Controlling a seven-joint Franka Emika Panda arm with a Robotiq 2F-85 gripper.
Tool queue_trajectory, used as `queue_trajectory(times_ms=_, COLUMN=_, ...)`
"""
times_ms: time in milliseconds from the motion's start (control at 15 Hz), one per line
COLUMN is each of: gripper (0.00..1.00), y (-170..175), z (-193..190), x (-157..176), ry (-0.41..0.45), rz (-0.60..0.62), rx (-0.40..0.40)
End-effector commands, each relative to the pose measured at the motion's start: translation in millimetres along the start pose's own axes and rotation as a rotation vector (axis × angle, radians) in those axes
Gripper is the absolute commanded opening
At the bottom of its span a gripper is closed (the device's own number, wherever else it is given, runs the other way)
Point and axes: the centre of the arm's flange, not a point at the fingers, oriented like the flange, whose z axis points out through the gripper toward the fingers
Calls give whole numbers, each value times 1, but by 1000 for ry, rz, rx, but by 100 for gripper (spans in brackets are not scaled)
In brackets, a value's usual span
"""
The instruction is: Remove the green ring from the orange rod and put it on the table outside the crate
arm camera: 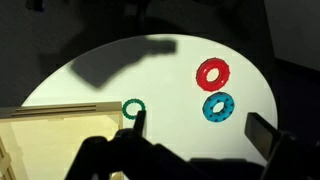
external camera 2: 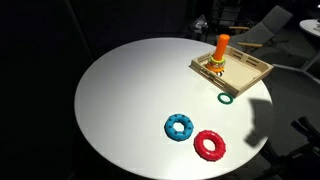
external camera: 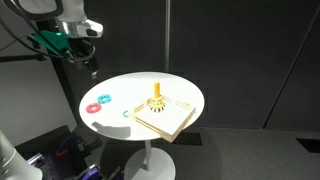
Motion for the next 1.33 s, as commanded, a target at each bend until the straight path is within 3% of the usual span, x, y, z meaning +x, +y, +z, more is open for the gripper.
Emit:
queue_trajectory(times_ms=0, gripper=100, y=0, z=0, x=0, ry=0, rz=0, rx=0)
queue_trajectory(times_ms=467, gripper=100, y=6, z=6, x=13, ry=2, rz=17, rx=-16)
queue_trajectory(times_ms=1000, gripper=100, y=40, z=30, x=72, ry=75, rz=79, rx=-83)
queue_trajectory(times_ms=1267, gripper=100, y=68, z=48, x=107, ry=48, rz=145, rx=-118)
